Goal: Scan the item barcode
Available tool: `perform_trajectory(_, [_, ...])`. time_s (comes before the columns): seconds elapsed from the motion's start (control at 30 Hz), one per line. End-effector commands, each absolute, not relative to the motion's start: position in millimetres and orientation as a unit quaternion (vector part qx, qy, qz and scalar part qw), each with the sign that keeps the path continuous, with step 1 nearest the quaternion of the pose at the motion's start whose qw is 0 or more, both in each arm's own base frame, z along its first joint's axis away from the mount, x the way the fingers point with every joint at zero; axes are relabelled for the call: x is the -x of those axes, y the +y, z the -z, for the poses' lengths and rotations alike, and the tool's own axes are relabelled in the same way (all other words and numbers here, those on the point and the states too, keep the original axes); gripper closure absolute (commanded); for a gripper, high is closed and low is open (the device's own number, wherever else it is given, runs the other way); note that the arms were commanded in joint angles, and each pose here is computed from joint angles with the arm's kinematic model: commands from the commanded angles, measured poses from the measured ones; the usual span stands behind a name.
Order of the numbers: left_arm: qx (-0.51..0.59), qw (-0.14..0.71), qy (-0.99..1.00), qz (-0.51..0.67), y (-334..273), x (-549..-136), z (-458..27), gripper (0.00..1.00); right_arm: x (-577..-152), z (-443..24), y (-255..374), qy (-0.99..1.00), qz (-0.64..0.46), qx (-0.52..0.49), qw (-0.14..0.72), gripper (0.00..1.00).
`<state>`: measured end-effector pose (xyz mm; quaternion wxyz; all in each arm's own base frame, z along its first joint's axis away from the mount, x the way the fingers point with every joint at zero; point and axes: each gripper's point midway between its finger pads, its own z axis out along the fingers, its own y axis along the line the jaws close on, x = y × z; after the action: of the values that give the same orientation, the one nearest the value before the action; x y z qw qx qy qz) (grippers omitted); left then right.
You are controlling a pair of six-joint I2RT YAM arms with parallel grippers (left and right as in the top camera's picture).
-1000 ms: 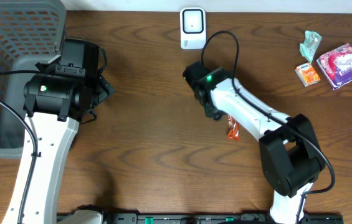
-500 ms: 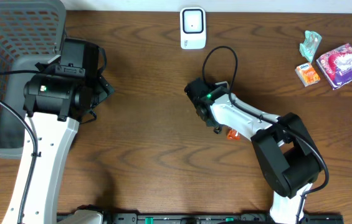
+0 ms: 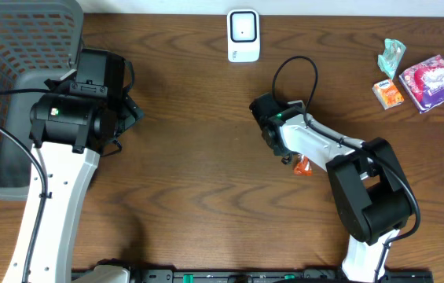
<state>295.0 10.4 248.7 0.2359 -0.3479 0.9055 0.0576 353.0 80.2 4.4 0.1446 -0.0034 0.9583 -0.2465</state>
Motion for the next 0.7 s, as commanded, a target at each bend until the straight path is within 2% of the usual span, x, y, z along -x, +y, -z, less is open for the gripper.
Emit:
perform_trajectory(0.0, [0.353, 0.243, 0.901, -0.065, 15.1, -293.6, -252.6, 0.02, -339.3, 13.9, 80.7, 0.965, 0.238, 0.029, 0.101, 0.88])
perform_trajectory(0.07, [0.353, 0.243, 0.901, -0.065, 15.1, -293.6, -252.6, 0.02, -339.1, 13.7, 89.8, 0.974, 0.207, 0.025, 0.087, 0.96])
perform_trajectory(0.13, [0.353, 0.243, 0.901, -0.065, 15.1, -293.6, -252.6, 0.02, -342.8, 10.0, 100.0, 0.983, 0.168, 0.020, 0.074, 0.99])
perform_trajectory(0.37, [0.353, 0.243, 0.901, -0.065, 15.1, -293.6, -252.6, 0.02, -366.4, -41.6, 154.0, 0.996, -0.069, 0.046, 0.016, 0.99])
perform_trajectory(0.53, [0.353, 0.243, 0.901, -0.065, 15.1, -293.6, -252.6, 0.02, -377.0, -91.7, 184.7, 0.957, -0.281, 0.073, 0.006, 0.99])
perform_trajectory(0.67, [0.353, 0.243, 0.901, -0.065, 15.1, -293.6, -252.6, 0.02, -370.6, -101.9, 189.7, 0.919, -0.388, 0.077, -0.012, 0.99])
